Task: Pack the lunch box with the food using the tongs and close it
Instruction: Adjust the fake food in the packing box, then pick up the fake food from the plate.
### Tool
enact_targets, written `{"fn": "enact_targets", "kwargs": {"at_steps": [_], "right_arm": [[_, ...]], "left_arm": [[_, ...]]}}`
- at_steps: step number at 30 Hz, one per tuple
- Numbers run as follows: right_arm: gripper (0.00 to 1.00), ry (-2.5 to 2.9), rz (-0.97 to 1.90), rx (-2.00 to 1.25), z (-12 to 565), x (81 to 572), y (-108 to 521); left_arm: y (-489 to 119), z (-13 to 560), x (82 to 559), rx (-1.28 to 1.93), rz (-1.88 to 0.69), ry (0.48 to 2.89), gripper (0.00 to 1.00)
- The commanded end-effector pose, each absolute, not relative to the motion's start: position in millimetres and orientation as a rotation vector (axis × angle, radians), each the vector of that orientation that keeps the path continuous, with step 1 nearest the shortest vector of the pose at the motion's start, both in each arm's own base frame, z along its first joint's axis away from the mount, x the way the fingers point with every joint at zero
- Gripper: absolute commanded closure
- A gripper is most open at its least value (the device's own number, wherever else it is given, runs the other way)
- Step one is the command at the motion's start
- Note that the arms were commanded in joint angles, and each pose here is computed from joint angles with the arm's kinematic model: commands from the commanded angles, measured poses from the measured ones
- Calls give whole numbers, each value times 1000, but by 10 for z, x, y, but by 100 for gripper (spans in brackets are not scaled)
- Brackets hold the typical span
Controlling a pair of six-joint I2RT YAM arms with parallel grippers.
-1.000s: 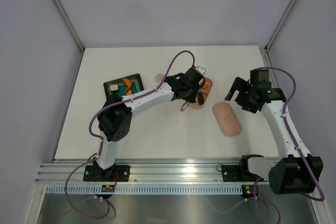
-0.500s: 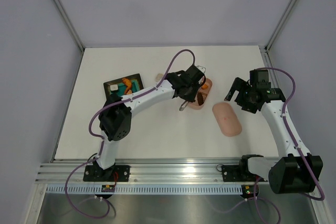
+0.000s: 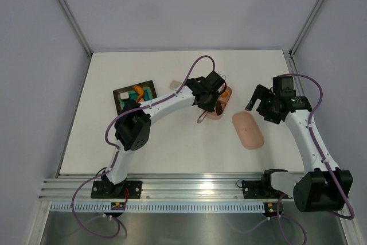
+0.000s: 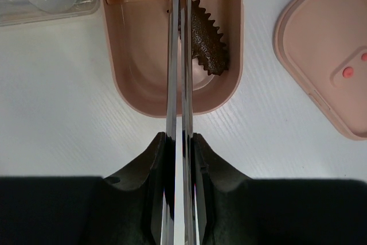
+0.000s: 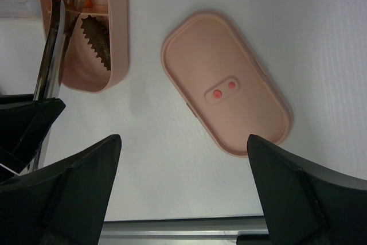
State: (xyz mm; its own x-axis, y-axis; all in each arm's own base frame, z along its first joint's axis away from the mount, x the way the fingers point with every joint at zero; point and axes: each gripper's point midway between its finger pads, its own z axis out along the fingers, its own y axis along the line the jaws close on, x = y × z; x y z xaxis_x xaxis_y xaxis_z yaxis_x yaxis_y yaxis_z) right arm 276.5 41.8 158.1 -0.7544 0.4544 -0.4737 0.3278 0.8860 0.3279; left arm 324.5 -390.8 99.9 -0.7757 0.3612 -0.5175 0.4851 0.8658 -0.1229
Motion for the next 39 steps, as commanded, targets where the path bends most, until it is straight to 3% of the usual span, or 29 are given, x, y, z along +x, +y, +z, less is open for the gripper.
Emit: {"fn": "enact_targets", "kwargs": {"at_steps": [1, 7, 13, 18, 24, 30, 39], "right_arm": [[1, 2465, 327, 526, 1659, 2790, 444], [1, 2462, 324, 524, 1672, 2784, 438], [0, 2464, 334, 528, 1660, 2804, 454], [1, 2459, 337, 527, 1678, 2825, 453], [0, 2454, 323, 525, 1695, 2824, 432], [1, 2448, 326, 516, 1720, 2821, 436], [1, 2401, 349, 497, 1896, 2840, 459]], "left_arm": [[-3940, 1041, 3266, 626, -376, 2550, 100], [-3926, 1120, 3302, 633, -386, 2507, 100], [-3923, 1596, 3230, 619, -491, 2408, 100], [-3848, 1970, 3188, 590, -530, 2327, 82], [-3661, 2097, 3139, 521, -502, 2320, 83], [-2987, 2314, 3130, 274, -424, 2338, 87], [-1697, 2449, 3092, -146, -300, 2315, 76]]}}
